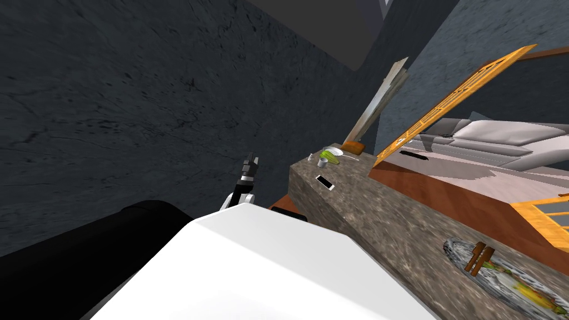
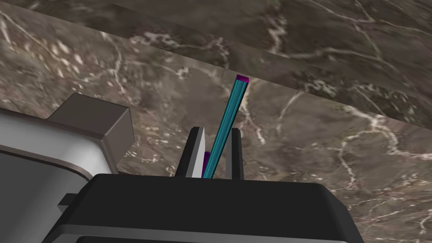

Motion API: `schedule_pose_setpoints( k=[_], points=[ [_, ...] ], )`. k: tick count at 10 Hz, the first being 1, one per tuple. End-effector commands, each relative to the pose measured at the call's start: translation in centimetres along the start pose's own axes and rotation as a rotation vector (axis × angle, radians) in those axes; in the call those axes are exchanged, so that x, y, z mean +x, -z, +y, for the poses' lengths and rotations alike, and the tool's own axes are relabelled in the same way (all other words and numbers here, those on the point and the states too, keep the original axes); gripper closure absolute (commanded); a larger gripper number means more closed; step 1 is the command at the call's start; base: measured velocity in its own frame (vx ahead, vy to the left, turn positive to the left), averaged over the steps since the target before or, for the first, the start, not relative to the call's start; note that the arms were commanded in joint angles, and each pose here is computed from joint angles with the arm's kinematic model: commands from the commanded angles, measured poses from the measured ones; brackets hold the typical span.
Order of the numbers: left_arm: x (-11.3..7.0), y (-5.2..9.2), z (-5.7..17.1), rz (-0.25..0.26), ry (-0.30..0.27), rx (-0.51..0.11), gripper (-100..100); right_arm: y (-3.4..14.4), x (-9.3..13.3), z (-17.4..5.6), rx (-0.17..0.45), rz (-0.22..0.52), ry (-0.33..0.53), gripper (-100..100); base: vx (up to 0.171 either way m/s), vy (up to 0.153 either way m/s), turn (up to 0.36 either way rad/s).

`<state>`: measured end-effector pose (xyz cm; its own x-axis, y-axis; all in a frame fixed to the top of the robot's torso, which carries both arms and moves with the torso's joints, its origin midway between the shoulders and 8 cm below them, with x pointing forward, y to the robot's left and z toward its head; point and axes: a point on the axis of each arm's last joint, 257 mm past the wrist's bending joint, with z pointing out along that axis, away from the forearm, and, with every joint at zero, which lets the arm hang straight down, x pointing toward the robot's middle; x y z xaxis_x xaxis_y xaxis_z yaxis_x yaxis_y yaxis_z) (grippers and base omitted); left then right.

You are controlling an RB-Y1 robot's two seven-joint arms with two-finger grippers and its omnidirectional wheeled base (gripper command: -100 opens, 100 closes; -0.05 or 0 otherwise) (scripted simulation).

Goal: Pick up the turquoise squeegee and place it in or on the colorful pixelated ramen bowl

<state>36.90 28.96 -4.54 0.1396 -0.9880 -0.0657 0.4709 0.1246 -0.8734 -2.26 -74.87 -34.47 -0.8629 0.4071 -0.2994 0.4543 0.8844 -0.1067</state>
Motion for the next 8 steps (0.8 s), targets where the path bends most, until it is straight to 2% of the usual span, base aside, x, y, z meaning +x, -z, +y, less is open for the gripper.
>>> schedule_pose_setpoints(
  k=[1,2,3,4,5,6,7,8],
  points=[
    [0.0,0.0,0.0,0.0,0.0,0.0,0,0.0,0.0,0.0,0.0,0.0,0.0,100,0.0,0.0,0.0],
    [0.0,0.0,0.0,0.0,0.0,0.0,0,0.0,0.0,0.0,0.0,0.0,-0.001,100,0.0,0.0,0.0],
    [0.0,0.0,0.0,0.0,0.0,0.0,0,0.0,0.0,0.0,0.0,0.0,-0.001,0,0.0,0.0,0.0],
    [0.0,0.0,0.0,0.0,0.0,0.0,0,0.8,-1.2,-0.1,-0.003,0.001,0.012,100,0.013,0.015,-0.049],
    [0.0,0.0,0.0,0.0,0.0,0.0,0,0.4,-0.6,-0.2,0.0,-0.001,0.006,100,0.006,0.008,-0.016],
    [0.0,0.0,0.0,0.0,0.0,0.0,0,0.4,-0.7,-0.2,-0.001,0.0,0.006,0,0.0,0.0,0.0],
    [0.0,0.0,0.0,0.0,0.0,0.0,0,1.5,-2.4,-1.3,0.019,-0.008,0.031,100,-0.022,0.022,0.057],
    [0.0,0.0,0.0,0.0,0.0,0.0,0,2.2,-3.1,-1.8,0.027,-0.003,0.048,100,-0.057,0.037,0.113]
  ],
)
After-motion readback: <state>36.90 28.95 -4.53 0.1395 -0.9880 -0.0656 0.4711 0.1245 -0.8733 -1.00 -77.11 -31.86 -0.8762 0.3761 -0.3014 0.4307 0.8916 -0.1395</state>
